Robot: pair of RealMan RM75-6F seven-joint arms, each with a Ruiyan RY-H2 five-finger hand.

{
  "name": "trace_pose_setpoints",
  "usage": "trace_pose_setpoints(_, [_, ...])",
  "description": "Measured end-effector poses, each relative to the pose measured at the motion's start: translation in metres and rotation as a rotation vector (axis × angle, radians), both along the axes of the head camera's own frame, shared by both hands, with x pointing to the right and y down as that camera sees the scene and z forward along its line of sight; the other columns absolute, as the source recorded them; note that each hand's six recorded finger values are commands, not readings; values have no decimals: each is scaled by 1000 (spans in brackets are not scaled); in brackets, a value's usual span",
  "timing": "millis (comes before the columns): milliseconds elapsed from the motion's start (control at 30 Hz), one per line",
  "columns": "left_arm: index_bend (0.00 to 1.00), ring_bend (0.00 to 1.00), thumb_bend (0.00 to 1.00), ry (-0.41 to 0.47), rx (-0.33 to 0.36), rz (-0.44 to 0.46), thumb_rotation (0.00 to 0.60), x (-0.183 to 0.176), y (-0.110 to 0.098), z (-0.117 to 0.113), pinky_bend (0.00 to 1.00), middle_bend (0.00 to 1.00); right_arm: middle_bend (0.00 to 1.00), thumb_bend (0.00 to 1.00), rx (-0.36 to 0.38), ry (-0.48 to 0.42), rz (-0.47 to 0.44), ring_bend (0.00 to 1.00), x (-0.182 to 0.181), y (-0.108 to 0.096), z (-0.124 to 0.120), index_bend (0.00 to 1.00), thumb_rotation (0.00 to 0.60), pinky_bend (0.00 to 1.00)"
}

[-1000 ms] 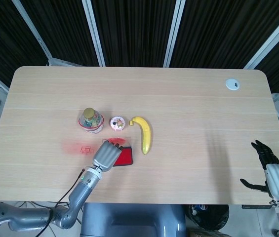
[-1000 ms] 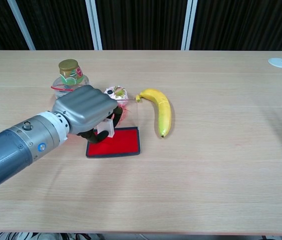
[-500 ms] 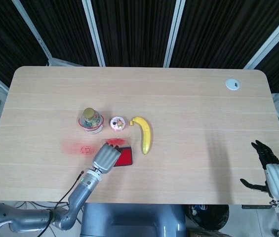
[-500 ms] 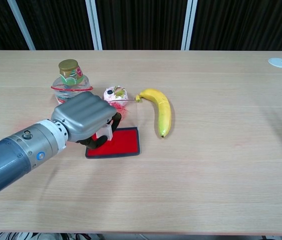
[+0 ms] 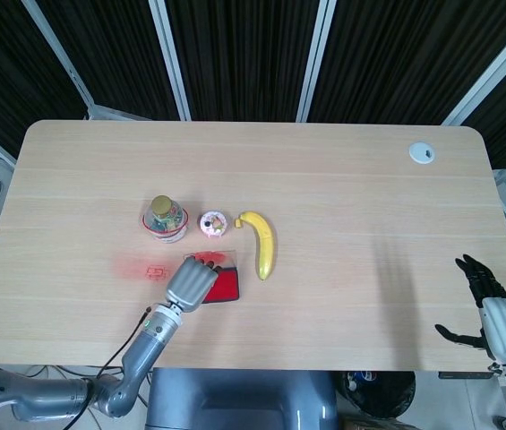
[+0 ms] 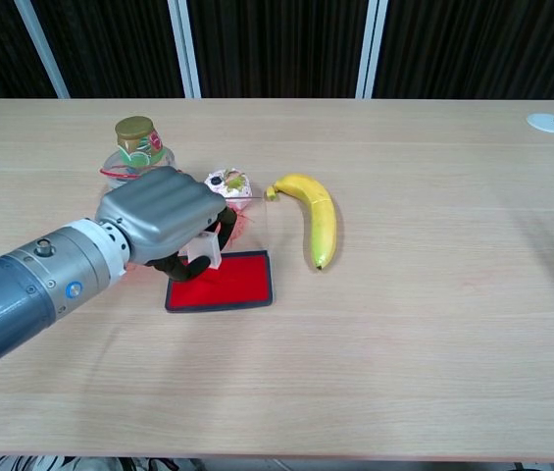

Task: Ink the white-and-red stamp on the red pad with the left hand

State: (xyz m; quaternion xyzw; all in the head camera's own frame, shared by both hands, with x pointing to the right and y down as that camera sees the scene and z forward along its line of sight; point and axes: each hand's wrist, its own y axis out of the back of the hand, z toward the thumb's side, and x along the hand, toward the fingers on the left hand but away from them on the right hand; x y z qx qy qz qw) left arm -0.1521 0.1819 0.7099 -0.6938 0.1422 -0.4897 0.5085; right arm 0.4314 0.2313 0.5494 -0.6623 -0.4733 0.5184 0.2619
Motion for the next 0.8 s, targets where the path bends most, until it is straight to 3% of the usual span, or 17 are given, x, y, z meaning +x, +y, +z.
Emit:
trace_pose_setpoints(267, [696,571,559,41,14,-39,600,-7,-10,-22,628,728,0,126,2,-1,1,0,0,0,-1,0,600,177])
trace_pose_setpoints(500, [693,569,559,-6,19,-85,600,-51,-14,-31,627,726,0,127,1,0,-2,0,0,0,-1,0,600,177])
trace_pose_setpoints(800, [682,565,557,-72,-7,-157,600,-101,-20,-25,620,715,0,127,-1,0,-2,0,0,0,0,0,600,177])
